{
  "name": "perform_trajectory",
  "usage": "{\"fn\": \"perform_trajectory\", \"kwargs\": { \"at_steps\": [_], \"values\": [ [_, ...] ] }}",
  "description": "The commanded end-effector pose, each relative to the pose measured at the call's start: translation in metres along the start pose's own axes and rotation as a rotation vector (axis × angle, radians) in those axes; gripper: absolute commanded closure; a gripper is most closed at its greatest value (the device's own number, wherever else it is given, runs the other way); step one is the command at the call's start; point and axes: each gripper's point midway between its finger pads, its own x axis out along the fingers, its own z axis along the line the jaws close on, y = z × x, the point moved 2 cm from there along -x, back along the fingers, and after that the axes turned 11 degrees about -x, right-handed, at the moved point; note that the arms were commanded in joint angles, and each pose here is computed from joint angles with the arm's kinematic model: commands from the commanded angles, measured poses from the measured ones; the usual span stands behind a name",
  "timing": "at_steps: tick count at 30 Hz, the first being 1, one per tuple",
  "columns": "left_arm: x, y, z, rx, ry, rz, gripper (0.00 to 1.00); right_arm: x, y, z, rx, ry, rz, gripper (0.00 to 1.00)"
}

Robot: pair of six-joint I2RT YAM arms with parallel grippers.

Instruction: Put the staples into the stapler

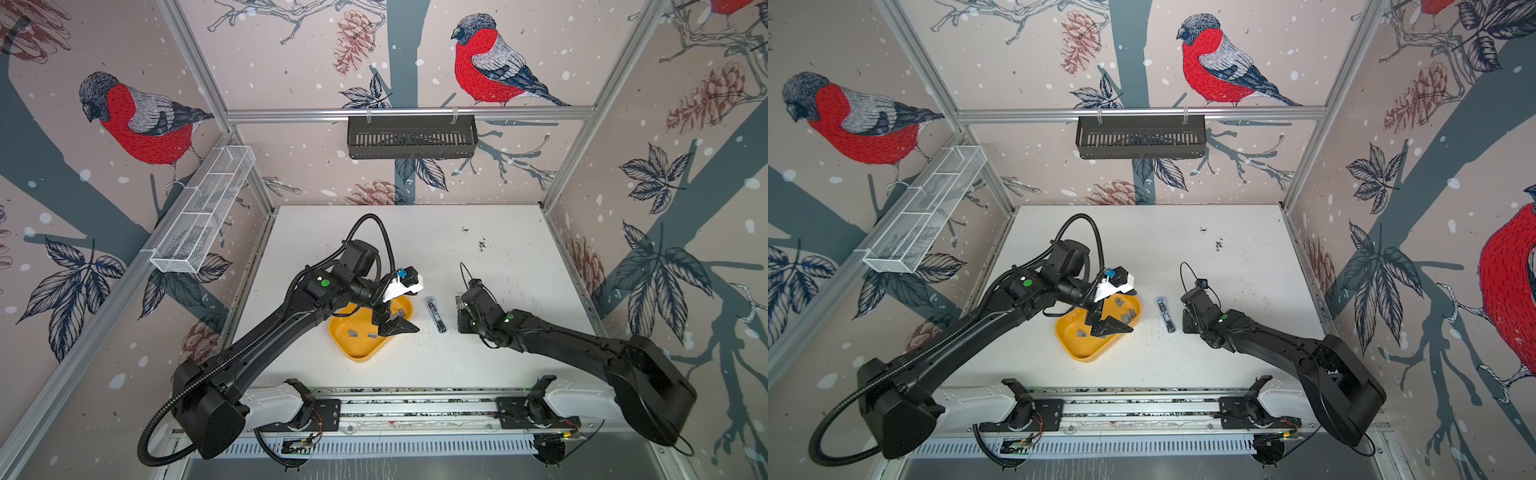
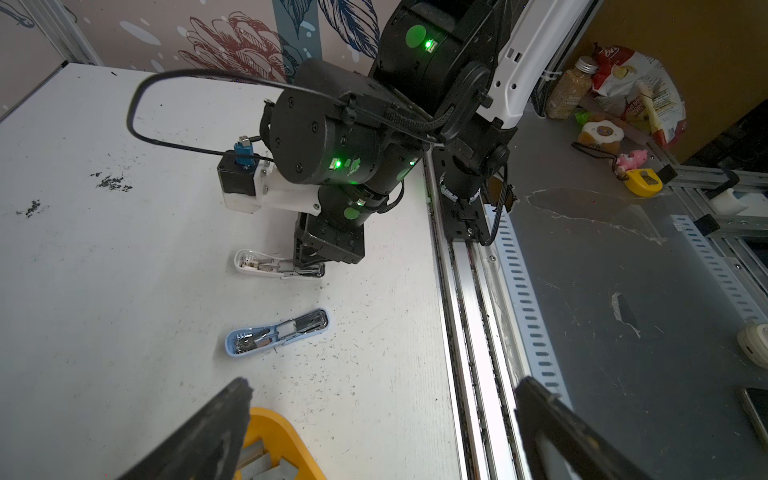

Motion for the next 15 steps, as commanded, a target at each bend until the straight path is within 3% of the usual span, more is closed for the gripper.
{"fn": "perform_trajectory", "kwargs": {
  "at_steps": [1, 15],
  "values": [
    [-0.0014, -0.0052, -0.0031, 0.021, 0.019, -0.019, 0.02, -0.0003, -0.0047, 0.0024, 0.001, -0.010, -0.018, 0.79],
    [-0.0020, -0.0059, -0.0040, 0.022, 0.021, -0.020, 0.02, -0.0011, -0.0084, 0.0029, 0.006, -0.005, -0.023, 0.80]
  ]
}}
